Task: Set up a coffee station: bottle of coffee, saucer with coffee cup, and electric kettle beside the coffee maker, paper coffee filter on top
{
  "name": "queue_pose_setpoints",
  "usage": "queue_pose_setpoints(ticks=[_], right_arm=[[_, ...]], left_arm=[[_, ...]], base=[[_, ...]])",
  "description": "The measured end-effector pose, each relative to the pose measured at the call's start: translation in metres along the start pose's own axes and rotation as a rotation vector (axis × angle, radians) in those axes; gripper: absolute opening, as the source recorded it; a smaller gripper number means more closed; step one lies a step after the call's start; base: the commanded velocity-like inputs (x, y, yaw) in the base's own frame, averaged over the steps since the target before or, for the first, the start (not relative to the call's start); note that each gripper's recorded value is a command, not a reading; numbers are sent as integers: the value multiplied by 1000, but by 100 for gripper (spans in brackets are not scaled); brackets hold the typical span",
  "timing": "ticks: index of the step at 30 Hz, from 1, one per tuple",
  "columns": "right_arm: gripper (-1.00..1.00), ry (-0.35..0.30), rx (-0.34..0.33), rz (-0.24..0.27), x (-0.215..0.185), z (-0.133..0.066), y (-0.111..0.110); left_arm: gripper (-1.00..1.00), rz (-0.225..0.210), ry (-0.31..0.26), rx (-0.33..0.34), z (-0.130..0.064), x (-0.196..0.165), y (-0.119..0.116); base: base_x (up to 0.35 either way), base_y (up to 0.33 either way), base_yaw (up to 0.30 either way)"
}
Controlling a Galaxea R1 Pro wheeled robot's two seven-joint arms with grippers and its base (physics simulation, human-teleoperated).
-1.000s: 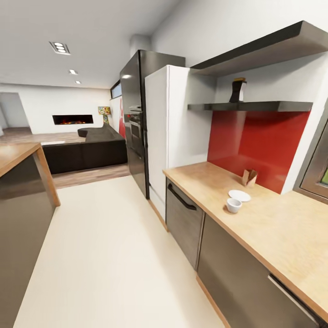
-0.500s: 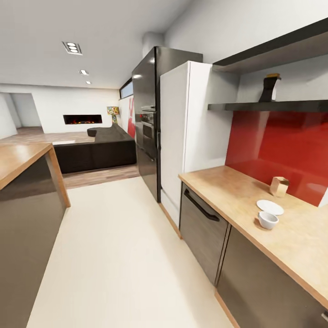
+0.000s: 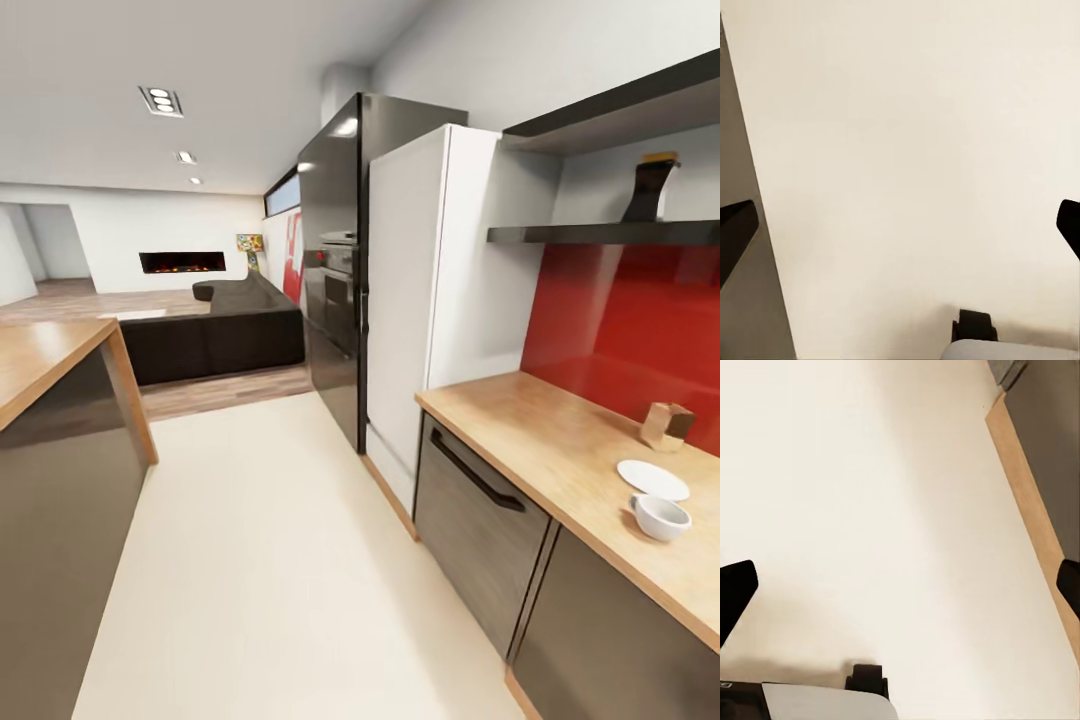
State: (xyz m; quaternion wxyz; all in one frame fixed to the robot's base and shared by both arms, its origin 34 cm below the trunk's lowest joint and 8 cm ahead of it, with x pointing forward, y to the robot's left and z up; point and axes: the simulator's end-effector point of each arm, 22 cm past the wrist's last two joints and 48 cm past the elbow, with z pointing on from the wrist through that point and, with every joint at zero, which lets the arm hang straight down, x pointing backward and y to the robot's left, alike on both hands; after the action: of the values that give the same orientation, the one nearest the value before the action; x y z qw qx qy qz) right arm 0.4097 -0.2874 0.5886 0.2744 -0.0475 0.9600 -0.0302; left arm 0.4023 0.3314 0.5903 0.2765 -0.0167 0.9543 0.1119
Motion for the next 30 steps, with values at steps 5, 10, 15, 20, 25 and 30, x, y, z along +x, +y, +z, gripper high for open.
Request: queue_pose_setpoints(ticks=[5, 10, 15, 20, 25, 30], right_arm=[[100, 0, 0, 0, 0, 0, 0], [100, 0, 0, 0, 0, 0, 0], [100, 1, 0, 0, 0, 0, 0], [100, 1, 0, 0, 0, 0, 0], [100, 2, 0, 0, 1, 0, 0], [100, 2, 0, 0, 1, 0, 0]], left_arm=[[100, 0, 0, 0, 0, 0, 0], [100, 0, 0, 0, 0, 0, 0], [100, 0, 1, 1, 0, 0, 0], [100, 0, 2, 2, 0, 1, -1], [100, 2, 15, 5, -1, 7, -2], [100, 3, 19, 6, -1, 9, -3]], base=[[284, 225, 0], [287, 196, -91], [131, 73, -221], [21, 12, -265], [4, 2, -272], [1, 0, -213]])
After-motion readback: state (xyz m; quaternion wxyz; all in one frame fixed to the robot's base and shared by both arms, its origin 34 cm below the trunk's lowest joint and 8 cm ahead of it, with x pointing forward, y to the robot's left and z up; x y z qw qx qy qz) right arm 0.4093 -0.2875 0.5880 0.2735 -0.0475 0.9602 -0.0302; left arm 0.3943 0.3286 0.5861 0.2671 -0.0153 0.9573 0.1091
